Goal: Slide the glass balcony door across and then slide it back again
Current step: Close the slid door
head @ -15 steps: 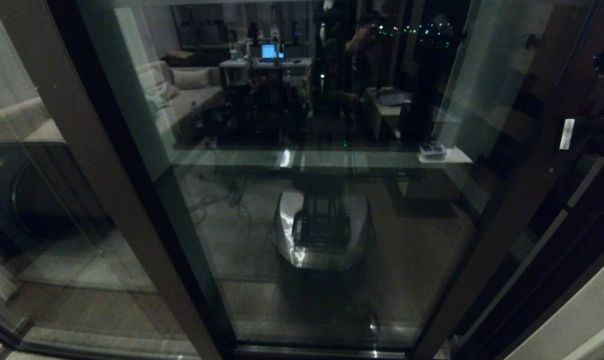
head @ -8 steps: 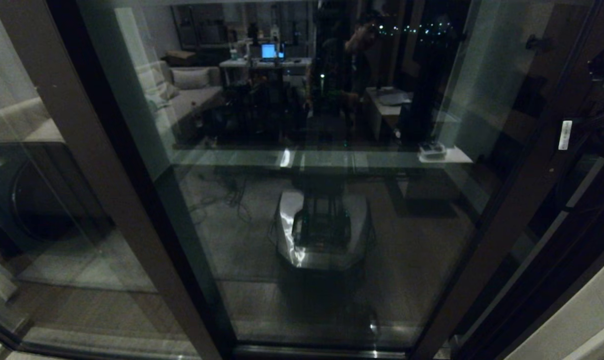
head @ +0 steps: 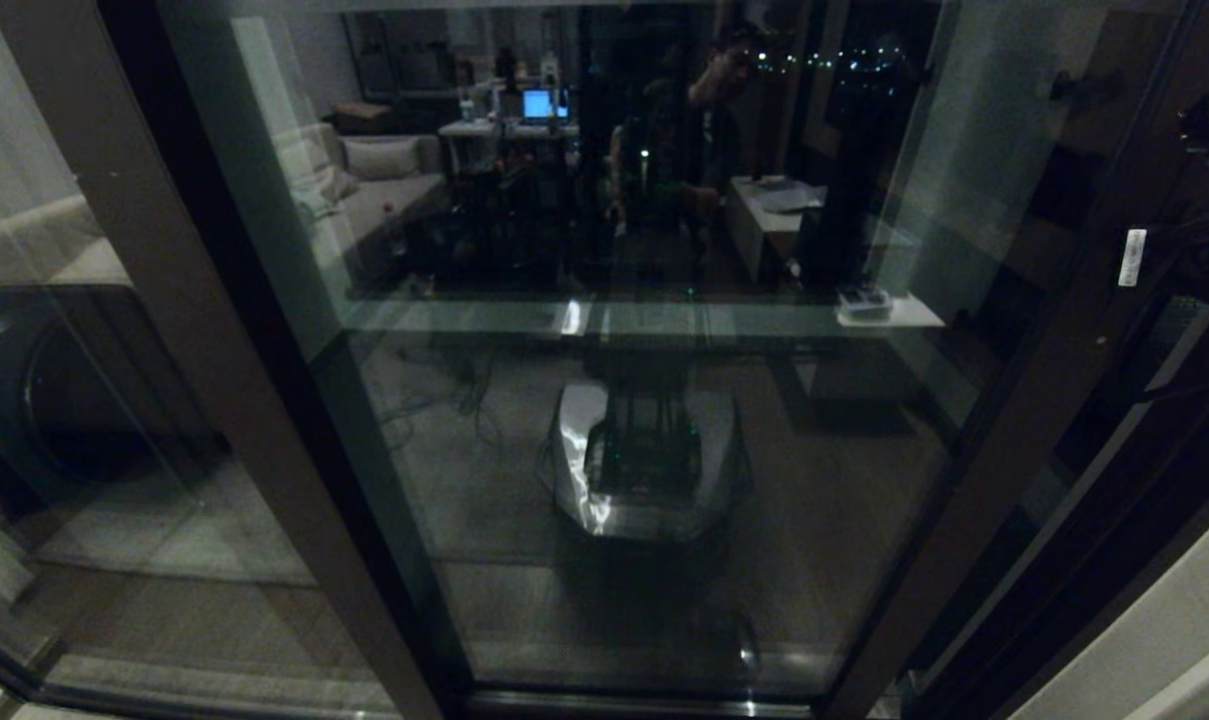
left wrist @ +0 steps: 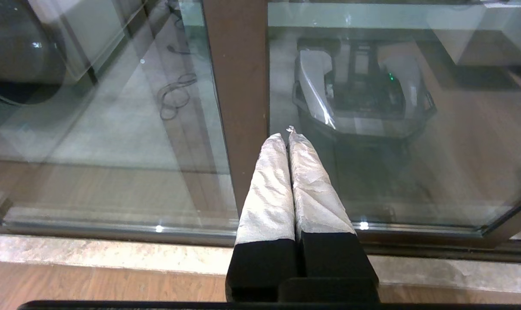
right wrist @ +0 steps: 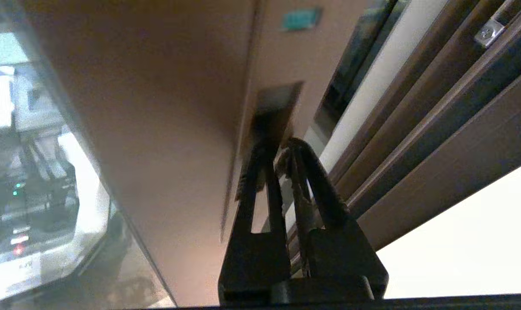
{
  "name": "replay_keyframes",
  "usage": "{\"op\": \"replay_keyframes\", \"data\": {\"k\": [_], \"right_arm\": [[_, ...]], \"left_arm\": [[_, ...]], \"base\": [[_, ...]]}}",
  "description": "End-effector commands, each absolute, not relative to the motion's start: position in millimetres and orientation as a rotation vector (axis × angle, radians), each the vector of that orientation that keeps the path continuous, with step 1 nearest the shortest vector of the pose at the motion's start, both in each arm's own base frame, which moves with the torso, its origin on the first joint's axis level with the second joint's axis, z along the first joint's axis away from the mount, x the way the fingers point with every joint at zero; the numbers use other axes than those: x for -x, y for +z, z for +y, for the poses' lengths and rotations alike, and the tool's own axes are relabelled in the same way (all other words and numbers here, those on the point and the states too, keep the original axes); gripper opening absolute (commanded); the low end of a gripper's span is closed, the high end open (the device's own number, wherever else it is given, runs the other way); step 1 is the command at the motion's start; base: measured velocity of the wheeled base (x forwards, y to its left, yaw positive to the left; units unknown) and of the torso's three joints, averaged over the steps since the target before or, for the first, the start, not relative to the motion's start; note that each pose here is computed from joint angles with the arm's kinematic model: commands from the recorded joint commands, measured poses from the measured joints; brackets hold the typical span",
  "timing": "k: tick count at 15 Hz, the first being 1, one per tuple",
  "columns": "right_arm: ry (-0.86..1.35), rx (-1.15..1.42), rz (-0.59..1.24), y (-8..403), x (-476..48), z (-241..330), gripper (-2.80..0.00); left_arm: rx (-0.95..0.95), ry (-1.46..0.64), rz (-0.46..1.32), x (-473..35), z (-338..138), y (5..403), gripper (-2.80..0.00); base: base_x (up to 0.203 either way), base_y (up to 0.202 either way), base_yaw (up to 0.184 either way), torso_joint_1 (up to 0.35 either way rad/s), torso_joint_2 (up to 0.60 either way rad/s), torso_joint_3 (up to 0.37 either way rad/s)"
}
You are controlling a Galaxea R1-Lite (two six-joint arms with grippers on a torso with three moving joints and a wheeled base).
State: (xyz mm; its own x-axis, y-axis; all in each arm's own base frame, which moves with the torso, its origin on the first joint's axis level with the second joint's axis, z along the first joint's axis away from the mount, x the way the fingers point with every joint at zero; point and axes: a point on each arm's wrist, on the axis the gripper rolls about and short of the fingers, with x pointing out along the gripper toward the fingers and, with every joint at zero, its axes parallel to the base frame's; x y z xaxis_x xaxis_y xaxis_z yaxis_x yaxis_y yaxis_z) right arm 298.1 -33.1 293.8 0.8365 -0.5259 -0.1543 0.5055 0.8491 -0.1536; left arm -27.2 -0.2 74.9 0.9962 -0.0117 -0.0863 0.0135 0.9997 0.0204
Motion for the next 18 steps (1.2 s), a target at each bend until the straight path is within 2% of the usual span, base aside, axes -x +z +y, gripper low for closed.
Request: {"op": "replay_keyframes", "data": {"k": [1, 18], "right_arm": [[-0.554, 0.109, 0.201, 290, -305, -36, -2.80], [-0.595, 0.131, 0.181, 288, -311, -55, -2.80]], "left_arm": [[-0.021, -0.013, 0.086, 27, 0, 75, -2.80], [-0.021, -0.012, 0.086, 27, 0, 75, -2.80]], "base": [[0.000, 0.000, 0.000, 0.000, 0.00, 0.000], [0.000, 0.000, 0.000, 0.000, 0.00, 0.000]]}}
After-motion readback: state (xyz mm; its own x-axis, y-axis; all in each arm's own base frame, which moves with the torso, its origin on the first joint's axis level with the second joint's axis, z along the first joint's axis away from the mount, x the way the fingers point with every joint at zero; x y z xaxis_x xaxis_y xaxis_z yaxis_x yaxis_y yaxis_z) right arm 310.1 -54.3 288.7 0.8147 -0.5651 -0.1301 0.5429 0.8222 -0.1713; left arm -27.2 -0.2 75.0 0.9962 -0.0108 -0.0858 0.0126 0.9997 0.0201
